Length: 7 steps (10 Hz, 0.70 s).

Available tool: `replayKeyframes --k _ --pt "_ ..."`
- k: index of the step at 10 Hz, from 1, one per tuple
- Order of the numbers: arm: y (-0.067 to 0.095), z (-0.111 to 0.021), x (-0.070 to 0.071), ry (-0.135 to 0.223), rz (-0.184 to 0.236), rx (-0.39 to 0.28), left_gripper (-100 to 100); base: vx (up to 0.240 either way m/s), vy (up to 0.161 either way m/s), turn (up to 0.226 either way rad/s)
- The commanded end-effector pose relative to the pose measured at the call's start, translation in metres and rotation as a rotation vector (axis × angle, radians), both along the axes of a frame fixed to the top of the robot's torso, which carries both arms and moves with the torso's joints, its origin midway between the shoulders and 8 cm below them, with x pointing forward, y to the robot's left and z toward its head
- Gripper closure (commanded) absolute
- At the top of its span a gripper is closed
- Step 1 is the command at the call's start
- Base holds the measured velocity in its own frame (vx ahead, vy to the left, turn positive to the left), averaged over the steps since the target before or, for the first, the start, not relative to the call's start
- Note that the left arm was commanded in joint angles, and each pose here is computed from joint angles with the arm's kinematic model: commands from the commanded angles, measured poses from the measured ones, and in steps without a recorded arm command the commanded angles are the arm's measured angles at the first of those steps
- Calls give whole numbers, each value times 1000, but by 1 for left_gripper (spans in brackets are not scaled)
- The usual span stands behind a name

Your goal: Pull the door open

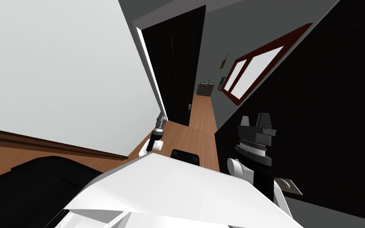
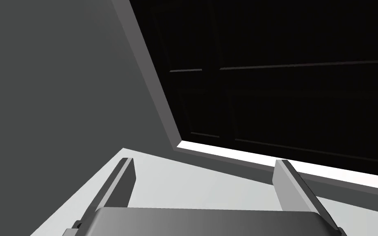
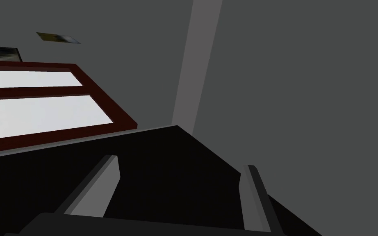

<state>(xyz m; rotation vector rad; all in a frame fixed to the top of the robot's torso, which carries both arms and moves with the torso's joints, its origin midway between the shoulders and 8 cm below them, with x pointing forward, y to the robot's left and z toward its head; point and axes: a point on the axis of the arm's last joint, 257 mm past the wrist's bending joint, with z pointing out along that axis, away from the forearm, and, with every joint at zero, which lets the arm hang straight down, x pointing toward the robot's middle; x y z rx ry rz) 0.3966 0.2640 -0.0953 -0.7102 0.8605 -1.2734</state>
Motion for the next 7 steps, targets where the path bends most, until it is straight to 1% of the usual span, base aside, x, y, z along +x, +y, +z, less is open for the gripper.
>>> replayKeyframes --k 1,4,7 --pt "2 -12 4 22 -7 -6 -100 110 -49 -57" --pt "7 -37 11 62 -18 -17 -100 97 -39 -64" --pt "13 -62 17 104 -27 -28 -100 115 -60 -61"
